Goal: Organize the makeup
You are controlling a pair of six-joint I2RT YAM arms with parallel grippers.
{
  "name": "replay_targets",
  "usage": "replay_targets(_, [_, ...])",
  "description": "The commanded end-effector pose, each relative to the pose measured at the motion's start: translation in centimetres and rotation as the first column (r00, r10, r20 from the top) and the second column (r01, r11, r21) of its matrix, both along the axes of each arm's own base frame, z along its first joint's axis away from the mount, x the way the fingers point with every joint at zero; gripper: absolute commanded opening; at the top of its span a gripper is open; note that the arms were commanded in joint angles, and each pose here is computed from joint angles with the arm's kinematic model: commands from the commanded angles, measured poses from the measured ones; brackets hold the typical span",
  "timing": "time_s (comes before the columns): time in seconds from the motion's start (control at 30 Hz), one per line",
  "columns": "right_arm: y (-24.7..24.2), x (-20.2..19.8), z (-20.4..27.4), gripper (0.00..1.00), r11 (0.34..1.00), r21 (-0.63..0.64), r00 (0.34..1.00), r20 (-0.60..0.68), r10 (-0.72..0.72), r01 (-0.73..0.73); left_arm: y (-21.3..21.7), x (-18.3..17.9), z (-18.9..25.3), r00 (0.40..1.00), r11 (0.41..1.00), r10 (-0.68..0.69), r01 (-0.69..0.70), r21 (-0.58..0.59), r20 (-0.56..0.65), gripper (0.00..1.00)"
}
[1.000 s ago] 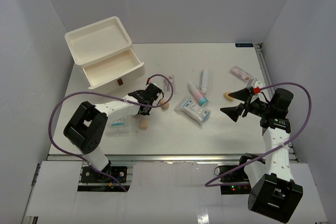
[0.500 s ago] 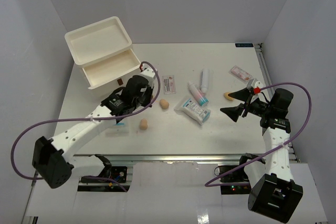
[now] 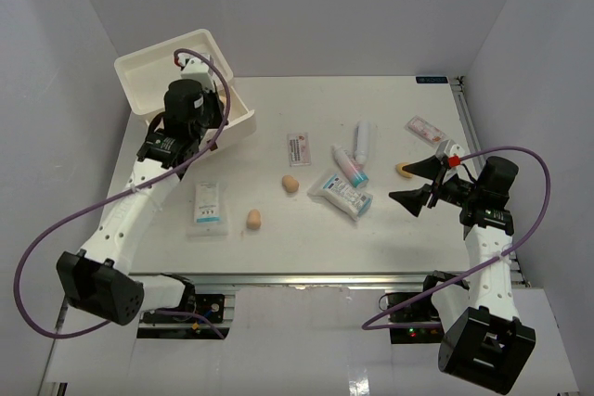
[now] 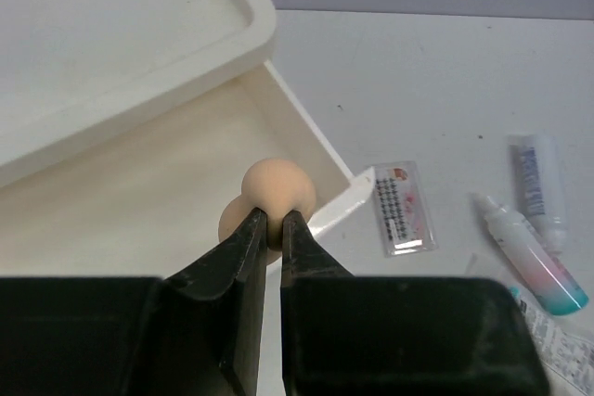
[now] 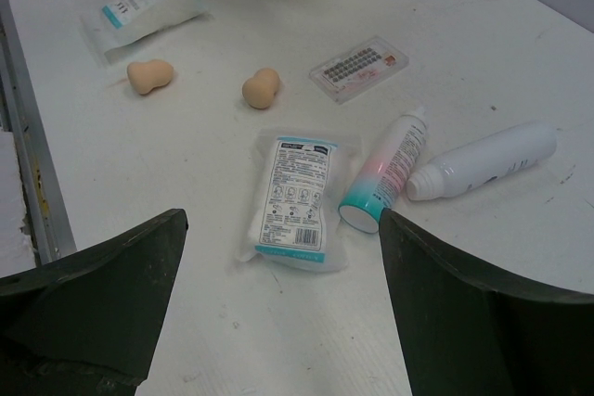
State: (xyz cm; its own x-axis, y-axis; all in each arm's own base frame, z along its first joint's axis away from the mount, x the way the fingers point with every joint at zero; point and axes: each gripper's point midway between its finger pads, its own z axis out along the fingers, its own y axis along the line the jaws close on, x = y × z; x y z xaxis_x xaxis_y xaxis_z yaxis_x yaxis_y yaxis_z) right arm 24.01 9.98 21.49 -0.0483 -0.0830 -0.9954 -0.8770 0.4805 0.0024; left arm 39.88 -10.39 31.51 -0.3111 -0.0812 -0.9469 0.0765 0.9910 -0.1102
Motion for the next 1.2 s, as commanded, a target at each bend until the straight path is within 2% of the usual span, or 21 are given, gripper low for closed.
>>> replay_targets(0.0, [0.3,-0.5,-0.1,0.90,0.999,0.017,0.999,-0.001,0.036,-0.036,2.0,2.7,0.4,0.999,0.999,0.045,-0.045,-0.014,0.002,0.00])
replay_targets(0.1, [0.5,-0.6,-0.3,0.90,0.999,0.013,0.999,0.002,0.045,-0.045,1.8,3.5,-0.3,0.999,0.999,0.029,-0.030,-0.021,-0.018,0.13])
replay_targets(0.27, [1.6,-0.4,-0.6,0.91,0.996,-0.023,0.996,-0.006,0.087,-0.087,2.0,2.9,-0.5,0.999,0.999,0.033,-0.033,-0.014,-0.022,0.62])
replay_targets(0.37, [3.0,1.0,-1.1,0.91,0.989,-0.122,0.996,-0.021,0.081,-0.083,1.8,2.2,0.1,1.000,1.000,0.013,-0.014,-0.028,-0.010,0.77])
replay_targets(0.47, [6.4,1.7,-1.9,0.92,0.962,-0.208,0.984,-0.062,0.166,-0.175,0.6,0.9,0.8,0.999,0.996,-0.054,0.054,-0.071,0.001,0.82])
replay_targets(0.53, [8.2,3.4,-1.1,0.93,0.952,-0.241,0.981,-0.088,0.173,-0.189,0.0,0.0,1.2,0.995,0.991,-0.095,0.095,-0.099,0.007,0.83])
replay_targets(0.57, [9.6,3.4,-2.0,0.94,0.943,-0.244,0.970,-0.141,0.196,-0.226,-0.4,-0.7,1.4,0.993,0.987,-0.116,0.116,-0.115,0.010,0.84])
replay_targets(0.7, [14.7,5.9,-4.2,0.95,0.910,-0.362,0.970,-0.199,0.137,-0.203,-2.5,-3.7,1.6,0.966,0.950,-0.257,0.260,-0.172,0.040,0.85])
replay_targets(0.73, [15.3,6.9,-5.1,0.95,0.899,-0.406,0.975,-0.206,0.084,-0.163,-2.9,-5.2,2.5,0.952,0.936,-0.296,0.305,-0.178,0.078,0.85])
replay_targets(0.8, [18.4,7.7,-6.9,0.95,0.878,-0.449,0.965,-0.257,0.049,-0.164,-4.8,-7.8,1.5,0.900,0.875,-0.423,0.437,-0.211,0.107,0.86])
replay_targets(0.83, [19.9,8.0,-7.9,0.96,0.866,-0.466,0.958,-0.283,0.047,-0.180,-5.4,-9.8,2.3,0.863,0.837,-0.481,0.504,-0.213,0.152,0.89])
replay_targets(0.87, [20.3,8.5,-8.6,0.97,0.859,-0.485,0.954,-0.301,0.012,-0.164,-5.6,-11.0,2.1,0.847,0.821,-0.502,0.531,-0.211,0.176,0.90])
replay_targets(0.97, [22.3,9.0,-12.4,0.90,0.820,-0.539,0.916,-0.398,-0.046,-0.193,-5.6,-13.7,1.1,0.819,0.796,-0.527,0.569,-0.204,0.228,0.91])
replay_targets(1.17, [24.7,10.5,-14.3,0.82,0.830,-0.517,0.883,-0.465,-0.068,-0.208,-4.3,-15.6,-1.1,0.829,0.824,-0.481,0.539,-0.177,0.285,0.91])
